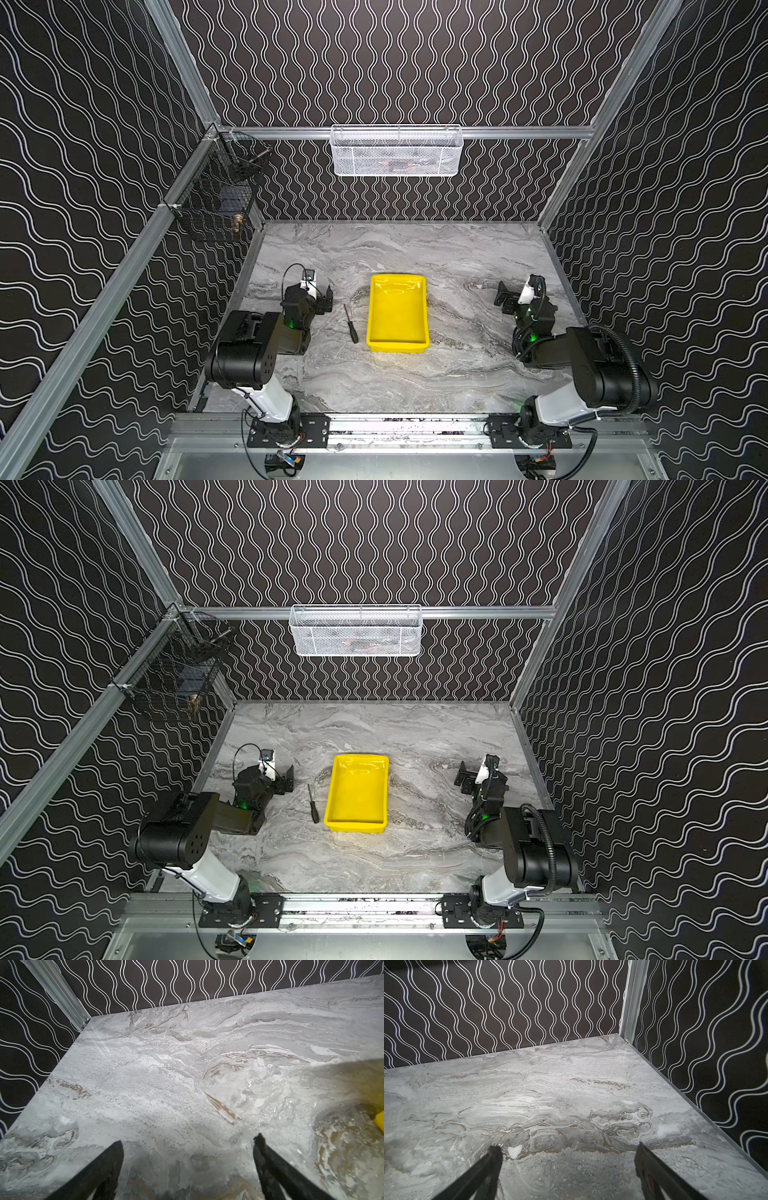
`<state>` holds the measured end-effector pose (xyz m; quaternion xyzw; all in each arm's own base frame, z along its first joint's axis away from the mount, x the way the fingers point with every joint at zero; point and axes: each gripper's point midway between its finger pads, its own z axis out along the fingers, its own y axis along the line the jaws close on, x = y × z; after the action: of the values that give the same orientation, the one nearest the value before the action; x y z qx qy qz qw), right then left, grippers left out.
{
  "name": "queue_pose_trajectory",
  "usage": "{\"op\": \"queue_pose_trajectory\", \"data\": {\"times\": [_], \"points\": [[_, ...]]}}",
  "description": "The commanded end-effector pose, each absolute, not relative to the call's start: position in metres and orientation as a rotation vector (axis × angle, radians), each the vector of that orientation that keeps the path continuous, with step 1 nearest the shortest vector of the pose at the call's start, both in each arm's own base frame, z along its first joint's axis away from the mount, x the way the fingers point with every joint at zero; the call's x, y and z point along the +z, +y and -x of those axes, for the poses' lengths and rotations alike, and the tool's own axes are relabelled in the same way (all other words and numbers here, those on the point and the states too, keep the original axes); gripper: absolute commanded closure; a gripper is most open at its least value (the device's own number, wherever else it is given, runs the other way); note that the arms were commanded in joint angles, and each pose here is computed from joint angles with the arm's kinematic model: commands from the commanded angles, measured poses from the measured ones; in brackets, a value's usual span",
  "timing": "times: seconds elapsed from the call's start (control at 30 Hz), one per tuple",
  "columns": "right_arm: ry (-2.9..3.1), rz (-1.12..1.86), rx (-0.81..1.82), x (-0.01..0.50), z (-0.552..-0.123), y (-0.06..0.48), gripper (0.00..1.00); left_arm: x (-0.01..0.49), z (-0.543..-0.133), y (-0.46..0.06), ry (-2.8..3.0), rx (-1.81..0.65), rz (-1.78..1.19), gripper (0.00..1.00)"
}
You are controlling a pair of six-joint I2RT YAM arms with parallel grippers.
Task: Put the screwdriver in the bin
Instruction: Pick up the screwdriver from the center of the table.
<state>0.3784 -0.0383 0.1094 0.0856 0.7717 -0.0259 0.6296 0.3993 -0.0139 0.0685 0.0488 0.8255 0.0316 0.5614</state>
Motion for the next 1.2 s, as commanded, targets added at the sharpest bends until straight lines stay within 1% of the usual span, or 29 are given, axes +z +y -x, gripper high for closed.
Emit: {"op": "queue_pose_trajectory", "data": {"times": [0.0, 0.17, 0.23, 0.3, 0.33, 0.43, 0.5, 0.63, 0.7, 0.8, 0.97, 1.07, 1.17], "points": [[1.73, -0.198, -0.056, 0.118, -0.38, -0.038, 0.01, 0.079, -0.398, -0.002, 1.906, 0.136, -0.049, 0.01], [1.75, -0.174, -0.046, 0.119, -0.383, -0.034, 0.01, 0.121, -0.376, 0.024, 1.828, 0.288, 0.124, 0.01], [1.734, -0.189, -0.101, 0.129, -0.383, -0.034, 0.01, 0.136, -0.365, 0.036, 1.887, 0.313, 0.261, 0.01], [1.819, -0.246, -0.16, 0.129, -0.387, -0.038, 0.01, 0.153, -0.356, 0.041, 1.949, 0.281, 0.394, 0.01], [1.888, -0.274, -0.142, 0.131, -0.393, -0.036, 0.01, 0.163, -0.352, 0.041, 1.986, 0.249, 0.467, 0.01], [1.921, -0.281, 0.016, 0.153, -0.403, -0.016, 0.01, 0.187, -0.349, 0.029, 2.087, 0.143, 0.535, 0.01], [1.927, -0.265, 0.114, 0.171, -0.406, 0.002, 0.01, 0.191, -0.347, 0.017, 2.17, 0.069, 0.542, 0.01], [1.971, -0.178, 0.243, 0.204, -0.407, 0.045, 0.01, 0.172, -0.331, -0.008, 2.375, -0.066, 0.584, 0.01], [1.976, -0.11, 0.236, 0.213, -0.405, 0.061, 0.01, 0.155, -0.316, -0.02, 2.48, -0.118, 0.614, 0.01], [1.991, -0.061, 0.276, 0.219, -0.405, 0.075, 0.01, 0.138, -0.292, -0.039, 2.588, -0.137, 0.621, 0.01], [1.947, -0.028, 0.358, 0.225, -0.403, 0.096, 0.01, 0.136, -0.262, -0.068, 2.634, -0.15, 0.567, 0.01], [1.94, -0.007, 0.384, 0.226, -0.407, 0.102, 0.01, 0.124, -0.251, -0.082, 2.656, -0.193, 0.563, 0.02], [1.947, -0.002, 0.404, 0.226, -0.41, 0.106, 0.01, 0.104, -0.244, -0.087, 2.71, -0.166, 0.562, 0.05]]}}
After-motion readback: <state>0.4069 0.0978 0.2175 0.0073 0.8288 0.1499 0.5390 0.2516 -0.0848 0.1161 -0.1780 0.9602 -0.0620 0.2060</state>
